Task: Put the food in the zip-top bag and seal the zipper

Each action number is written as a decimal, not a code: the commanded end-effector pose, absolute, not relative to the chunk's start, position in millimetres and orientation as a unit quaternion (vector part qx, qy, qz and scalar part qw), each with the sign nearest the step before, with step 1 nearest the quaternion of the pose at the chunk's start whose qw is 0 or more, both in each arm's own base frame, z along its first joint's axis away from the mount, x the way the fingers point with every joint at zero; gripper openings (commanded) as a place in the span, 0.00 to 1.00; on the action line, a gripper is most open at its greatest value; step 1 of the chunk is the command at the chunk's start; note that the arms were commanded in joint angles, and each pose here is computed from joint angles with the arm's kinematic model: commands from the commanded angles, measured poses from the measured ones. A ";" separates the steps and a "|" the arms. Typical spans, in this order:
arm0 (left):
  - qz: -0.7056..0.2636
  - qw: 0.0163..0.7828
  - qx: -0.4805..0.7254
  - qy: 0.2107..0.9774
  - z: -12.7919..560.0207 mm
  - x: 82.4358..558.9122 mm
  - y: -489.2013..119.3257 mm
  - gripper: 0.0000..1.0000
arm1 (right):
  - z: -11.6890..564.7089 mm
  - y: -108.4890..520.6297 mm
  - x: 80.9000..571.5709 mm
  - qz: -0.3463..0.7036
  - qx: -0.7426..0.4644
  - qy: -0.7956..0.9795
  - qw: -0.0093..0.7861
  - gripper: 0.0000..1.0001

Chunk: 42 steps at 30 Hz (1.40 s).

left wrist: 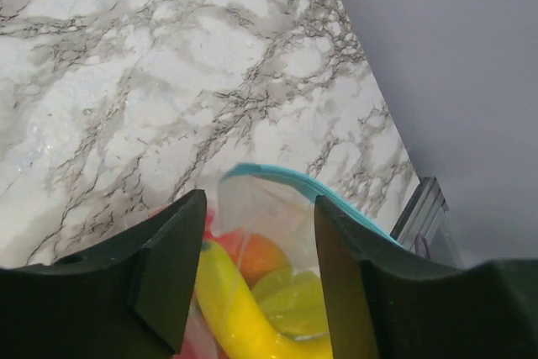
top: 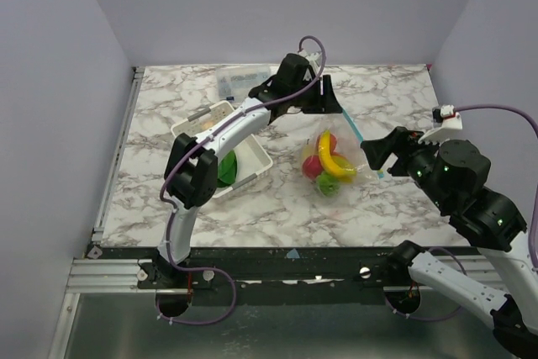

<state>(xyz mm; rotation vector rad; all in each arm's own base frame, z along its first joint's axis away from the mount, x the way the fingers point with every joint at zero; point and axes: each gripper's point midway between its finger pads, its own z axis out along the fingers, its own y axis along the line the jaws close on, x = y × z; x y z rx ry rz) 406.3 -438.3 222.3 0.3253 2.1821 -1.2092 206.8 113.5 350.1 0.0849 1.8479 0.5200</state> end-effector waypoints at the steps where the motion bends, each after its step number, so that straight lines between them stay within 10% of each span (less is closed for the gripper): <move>1: -0.391 0.345 0.165 0.837 255.5 404.8 -417.4 0.70 | 351.8 100.1 210.1 0.202 0.069 0.782 0.585 0.84; 4: -0.361 0.374 0.194 0.832 278.0 391.5 -394.4 0.98 | 356.6 96.6 208.5 0.205 0.075 0.775 0.593 0.84; 28: -0.260 0.803 0.013 0.537 469.9 163.9 -70.9 0.99 | 434.8 57.2 182.6 0.219 0.086 0.679 0.695 0.95; 42: -0.243 0.816 -0.014 0.525 469.5 143.9 -41.6 0.98 | 448.8 45.0 168.0 0.251 0.110 0.638 0.719 1.00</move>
